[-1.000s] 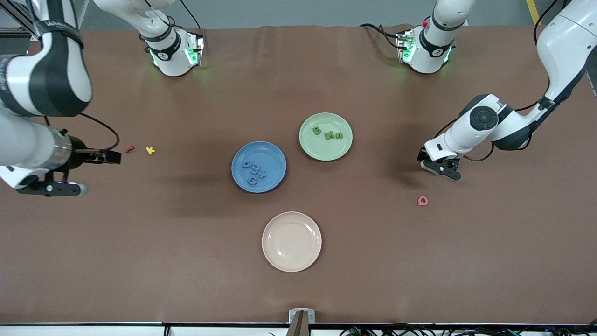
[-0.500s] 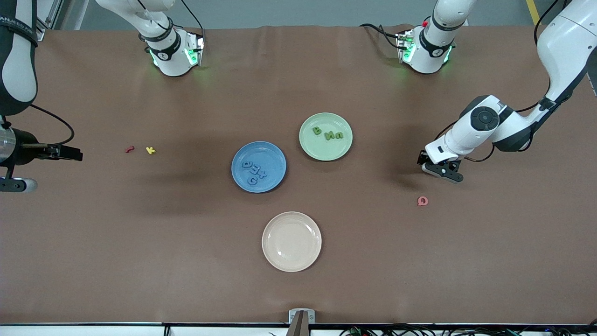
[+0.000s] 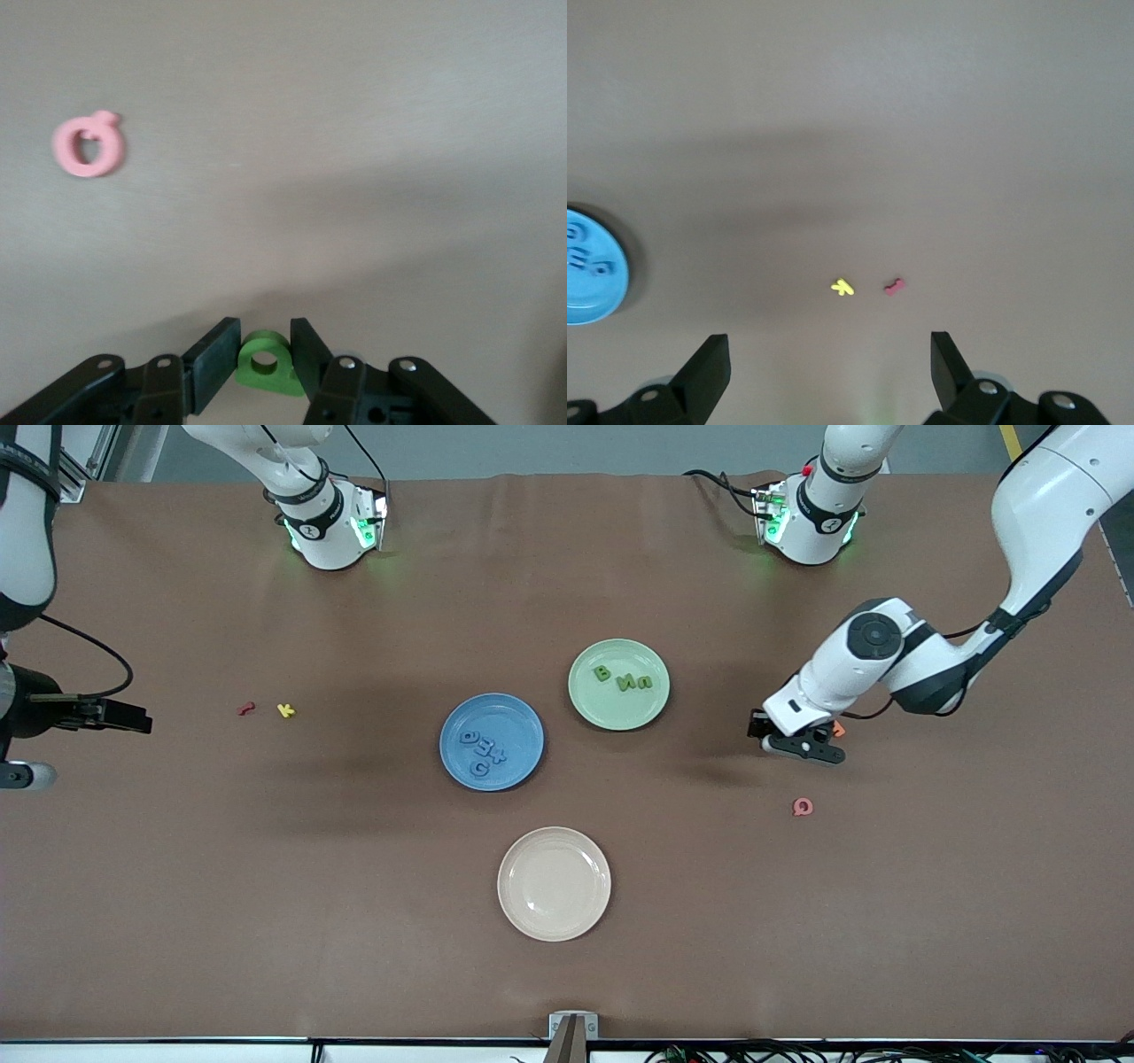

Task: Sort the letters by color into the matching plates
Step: 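Carry the green P to the green plate and open the left gripper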

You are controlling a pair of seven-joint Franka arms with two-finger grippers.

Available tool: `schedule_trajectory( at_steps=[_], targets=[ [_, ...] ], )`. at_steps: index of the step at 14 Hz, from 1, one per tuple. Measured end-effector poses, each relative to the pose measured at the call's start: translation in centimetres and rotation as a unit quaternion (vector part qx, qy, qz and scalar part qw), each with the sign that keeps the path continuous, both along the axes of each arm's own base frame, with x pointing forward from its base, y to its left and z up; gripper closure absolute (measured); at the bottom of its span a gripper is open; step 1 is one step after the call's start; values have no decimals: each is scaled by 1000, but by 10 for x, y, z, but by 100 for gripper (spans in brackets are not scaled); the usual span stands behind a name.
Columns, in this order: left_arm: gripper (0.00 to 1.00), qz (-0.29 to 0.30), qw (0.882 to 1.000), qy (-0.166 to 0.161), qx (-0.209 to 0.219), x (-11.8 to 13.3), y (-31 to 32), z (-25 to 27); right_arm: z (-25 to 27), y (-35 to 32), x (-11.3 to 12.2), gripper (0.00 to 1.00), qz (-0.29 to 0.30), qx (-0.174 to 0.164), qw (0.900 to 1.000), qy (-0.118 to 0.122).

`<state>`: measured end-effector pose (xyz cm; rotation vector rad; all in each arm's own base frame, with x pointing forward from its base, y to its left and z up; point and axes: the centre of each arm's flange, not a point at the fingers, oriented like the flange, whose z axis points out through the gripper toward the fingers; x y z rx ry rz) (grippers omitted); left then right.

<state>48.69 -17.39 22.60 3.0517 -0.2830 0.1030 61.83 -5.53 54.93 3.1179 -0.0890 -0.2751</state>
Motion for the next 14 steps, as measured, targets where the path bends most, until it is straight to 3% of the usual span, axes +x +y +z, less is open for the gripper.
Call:
schedule_trajectory(
  at_steps=[3,5,9,14],
  targets=[
    [67,62,998,23,-2,-9,-62,19,9,-16,-5,0,-20,29,999,2],
    [67,116,992,42,-5,-16,-104,30,19,-23,-13,0,-27,45,998,20],
    [67,214,975,56,-20,-41,-184,47,42,-20,-30,0,-23,46,998,33],
    [67,280,959,51,0,-59,-234,25,54,-10,-43,0,-14,43,999,29]
  ],
)
